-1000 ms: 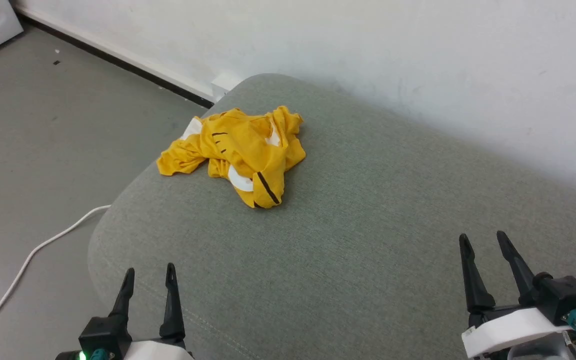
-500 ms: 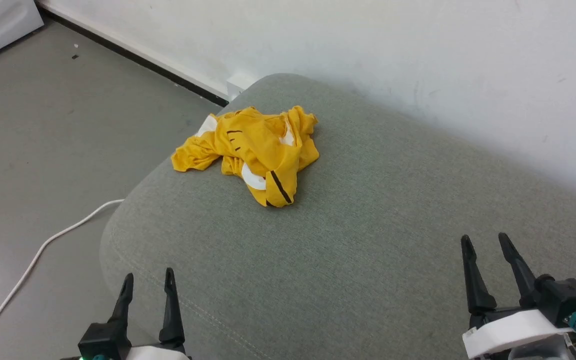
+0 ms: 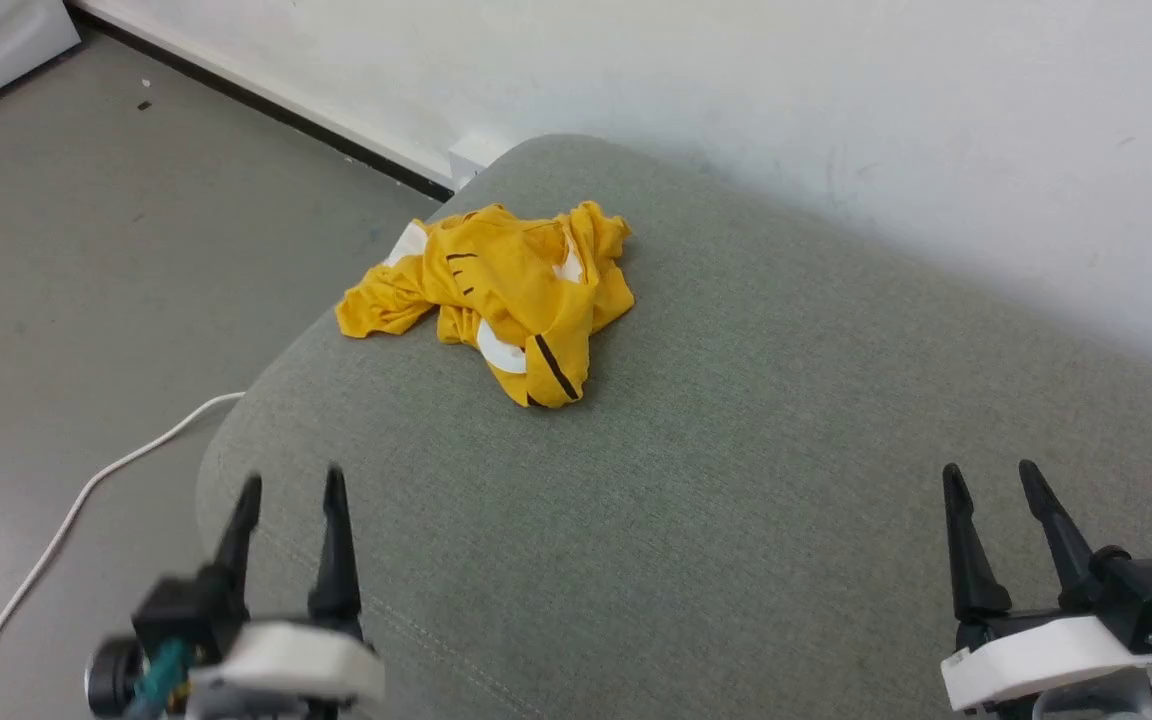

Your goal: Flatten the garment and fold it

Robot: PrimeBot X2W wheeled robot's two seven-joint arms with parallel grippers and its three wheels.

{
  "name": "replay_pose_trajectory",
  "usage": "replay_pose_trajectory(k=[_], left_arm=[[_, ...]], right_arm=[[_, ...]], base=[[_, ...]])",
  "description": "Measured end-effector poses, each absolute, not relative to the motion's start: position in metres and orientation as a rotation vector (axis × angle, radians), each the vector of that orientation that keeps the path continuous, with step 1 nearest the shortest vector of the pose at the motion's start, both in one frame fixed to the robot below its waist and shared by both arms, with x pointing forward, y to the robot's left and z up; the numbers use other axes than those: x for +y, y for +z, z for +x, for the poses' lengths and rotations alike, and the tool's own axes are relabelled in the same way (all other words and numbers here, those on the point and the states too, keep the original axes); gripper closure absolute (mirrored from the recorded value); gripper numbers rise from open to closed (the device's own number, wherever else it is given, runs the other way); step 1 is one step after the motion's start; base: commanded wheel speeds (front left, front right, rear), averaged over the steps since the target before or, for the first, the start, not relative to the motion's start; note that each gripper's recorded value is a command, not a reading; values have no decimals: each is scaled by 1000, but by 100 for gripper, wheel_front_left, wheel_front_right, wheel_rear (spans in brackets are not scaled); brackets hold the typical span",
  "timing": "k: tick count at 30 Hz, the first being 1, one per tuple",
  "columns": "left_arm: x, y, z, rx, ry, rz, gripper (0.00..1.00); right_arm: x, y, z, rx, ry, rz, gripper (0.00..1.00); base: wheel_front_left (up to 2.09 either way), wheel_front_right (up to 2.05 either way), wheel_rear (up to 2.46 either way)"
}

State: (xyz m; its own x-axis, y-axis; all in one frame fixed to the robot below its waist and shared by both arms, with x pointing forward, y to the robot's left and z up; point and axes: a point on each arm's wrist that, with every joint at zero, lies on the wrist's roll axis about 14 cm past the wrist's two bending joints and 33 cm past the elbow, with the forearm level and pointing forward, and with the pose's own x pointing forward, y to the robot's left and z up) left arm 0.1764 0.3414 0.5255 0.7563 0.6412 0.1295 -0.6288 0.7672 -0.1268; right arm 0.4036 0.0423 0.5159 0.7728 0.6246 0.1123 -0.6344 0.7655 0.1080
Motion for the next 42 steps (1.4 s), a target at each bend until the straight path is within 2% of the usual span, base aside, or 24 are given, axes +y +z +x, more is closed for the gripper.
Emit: replay_pose_trajectory(k=[13, 19, 25, 30, 42], left_arm=[[374, 680, 271, -272, 497, 167, 0], [388, 709, 318, -221, 454, 201, 0], [402, 691, 367, -74, 432, 185, 0], [408, 637, 401, 112, 423, 110, 0], [404, 506, 439, 535, 412, -24, 0]], right_arm=[[39, 523, 420, -90, 671, 134, 0], [30, 525, 431, -89, 645, 126, 0], [21, 521, 447, -78, 617, 122, 0], [7, 508, 460, -50, 587, 116, 0], [-35, 476, 486, 13, 487, 85, 0]], base=[[0, 0, 0], [0, 0, 0], [0, 0, 0], [0, 0, 0], [0, 0, 0]])
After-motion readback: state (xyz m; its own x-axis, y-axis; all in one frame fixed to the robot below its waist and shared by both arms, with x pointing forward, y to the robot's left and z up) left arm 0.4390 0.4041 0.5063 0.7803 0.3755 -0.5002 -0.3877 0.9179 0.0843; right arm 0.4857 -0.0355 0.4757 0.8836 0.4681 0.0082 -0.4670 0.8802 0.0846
